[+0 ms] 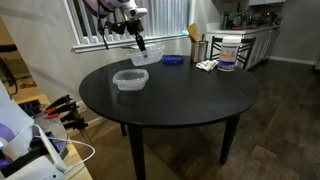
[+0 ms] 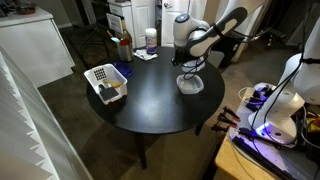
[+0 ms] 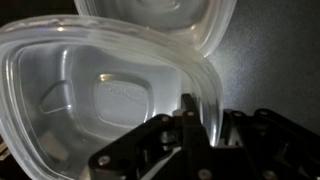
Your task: Put the right bowl in the left bowl
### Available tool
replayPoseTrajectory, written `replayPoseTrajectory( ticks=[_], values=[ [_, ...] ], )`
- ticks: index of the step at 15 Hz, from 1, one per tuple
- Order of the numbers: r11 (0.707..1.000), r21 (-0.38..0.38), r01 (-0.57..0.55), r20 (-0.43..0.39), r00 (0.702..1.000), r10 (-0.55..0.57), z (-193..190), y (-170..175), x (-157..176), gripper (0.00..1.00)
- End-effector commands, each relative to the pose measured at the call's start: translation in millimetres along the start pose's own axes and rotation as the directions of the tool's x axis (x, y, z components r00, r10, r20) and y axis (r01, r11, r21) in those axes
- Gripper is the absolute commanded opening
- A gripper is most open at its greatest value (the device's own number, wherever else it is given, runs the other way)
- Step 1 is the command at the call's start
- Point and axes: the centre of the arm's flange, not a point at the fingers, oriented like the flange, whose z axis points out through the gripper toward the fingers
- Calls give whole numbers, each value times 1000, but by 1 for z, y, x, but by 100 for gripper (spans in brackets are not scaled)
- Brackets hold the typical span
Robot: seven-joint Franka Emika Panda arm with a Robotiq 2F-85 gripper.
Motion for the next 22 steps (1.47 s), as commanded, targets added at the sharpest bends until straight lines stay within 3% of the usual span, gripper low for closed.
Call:
replayPoseTrajectory(
  ticks=[1, 6, 13, 17, 22],
  values=[
    [998, 13, -54, 63, 997, 53, 4, 26, -36, 1],
    [997, 13, -72, 114, 991, 70, 20, 42, -66, 1],
    [984, 169, -63, 233, 972, 22, 15, 50, -82, 1],
    [980, 198, -28, 228, 973, -18, 13, 53, -83, 1],
    [964, 265, 19, 157, 986, -63, 8, 51, -75, 1]
  ],
)
